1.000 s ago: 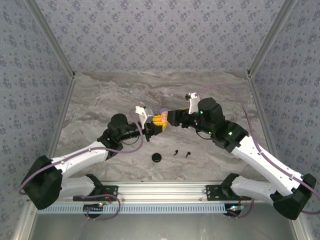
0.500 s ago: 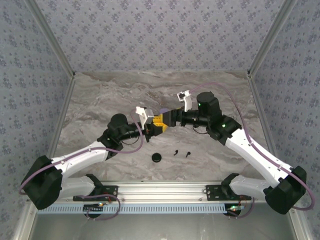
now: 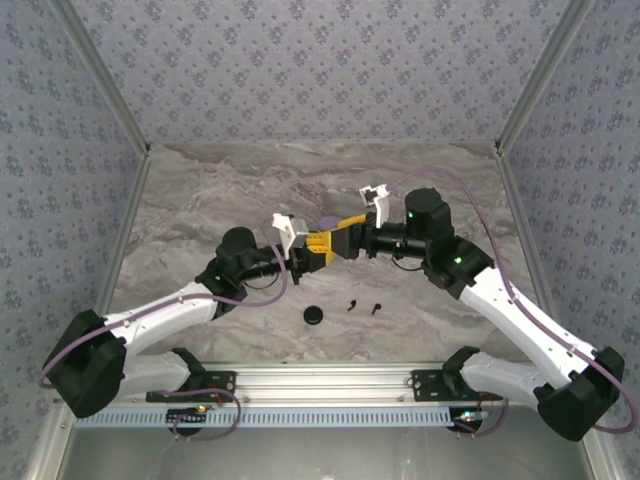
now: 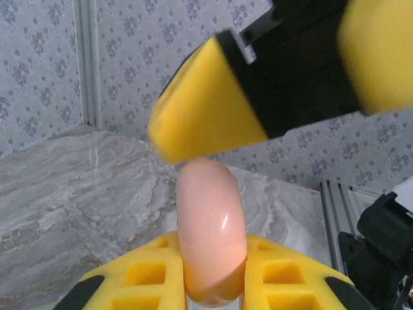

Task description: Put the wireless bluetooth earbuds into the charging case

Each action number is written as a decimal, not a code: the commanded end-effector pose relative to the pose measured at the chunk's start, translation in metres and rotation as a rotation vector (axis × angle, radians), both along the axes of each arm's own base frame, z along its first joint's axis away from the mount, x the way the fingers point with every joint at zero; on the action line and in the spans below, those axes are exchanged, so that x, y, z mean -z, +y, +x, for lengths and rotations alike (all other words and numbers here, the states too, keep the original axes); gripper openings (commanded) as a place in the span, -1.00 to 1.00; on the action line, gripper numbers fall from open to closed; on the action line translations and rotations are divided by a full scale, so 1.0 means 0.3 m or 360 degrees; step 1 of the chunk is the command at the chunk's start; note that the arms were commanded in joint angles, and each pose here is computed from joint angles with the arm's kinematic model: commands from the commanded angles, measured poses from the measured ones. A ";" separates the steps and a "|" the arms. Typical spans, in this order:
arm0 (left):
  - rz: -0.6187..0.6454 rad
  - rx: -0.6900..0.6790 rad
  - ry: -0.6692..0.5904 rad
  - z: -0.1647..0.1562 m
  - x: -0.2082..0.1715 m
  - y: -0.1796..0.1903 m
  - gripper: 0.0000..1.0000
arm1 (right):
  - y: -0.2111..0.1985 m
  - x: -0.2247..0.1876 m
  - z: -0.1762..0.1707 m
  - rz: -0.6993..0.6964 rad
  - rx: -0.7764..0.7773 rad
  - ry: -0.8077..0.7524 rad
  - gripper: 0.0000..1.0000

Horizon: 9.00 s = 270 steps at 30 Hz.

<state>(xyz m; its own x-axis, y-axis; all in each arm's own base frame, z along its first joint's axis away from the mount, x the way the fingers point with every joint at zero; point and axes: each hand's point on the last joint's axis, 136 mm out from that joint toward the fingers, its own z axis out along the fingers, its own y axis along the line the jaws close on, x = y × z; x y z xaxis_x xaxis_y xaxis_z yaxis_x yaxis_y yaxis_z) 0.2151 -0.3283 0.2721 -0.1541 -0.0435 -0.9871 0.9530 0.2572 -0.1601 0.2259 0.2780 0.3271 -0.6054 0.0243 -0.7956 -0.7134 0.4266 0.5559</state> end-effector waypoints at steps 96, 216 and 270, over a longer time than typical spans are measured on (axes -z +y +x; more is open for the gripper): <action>0.0259 -0.1042 0.1035 0.358 0.382 0.490 0.38 | 0.178 1.016 -0.188 -0.1751 0.0309 0.0663 0.46; 0.0077 0.0096 0.0068 -0.045 -0.103 0.067 -0.88 | -0.099 0.038 0.175 -0.0412 0.0191 -0.0748 0.72; 0.0204 -0.0108 0.0038 -0.052 0.046 0.150 -0.93 | -0.335 1.032 -0.078 -0.1431 0.0885 0.1133 -0.14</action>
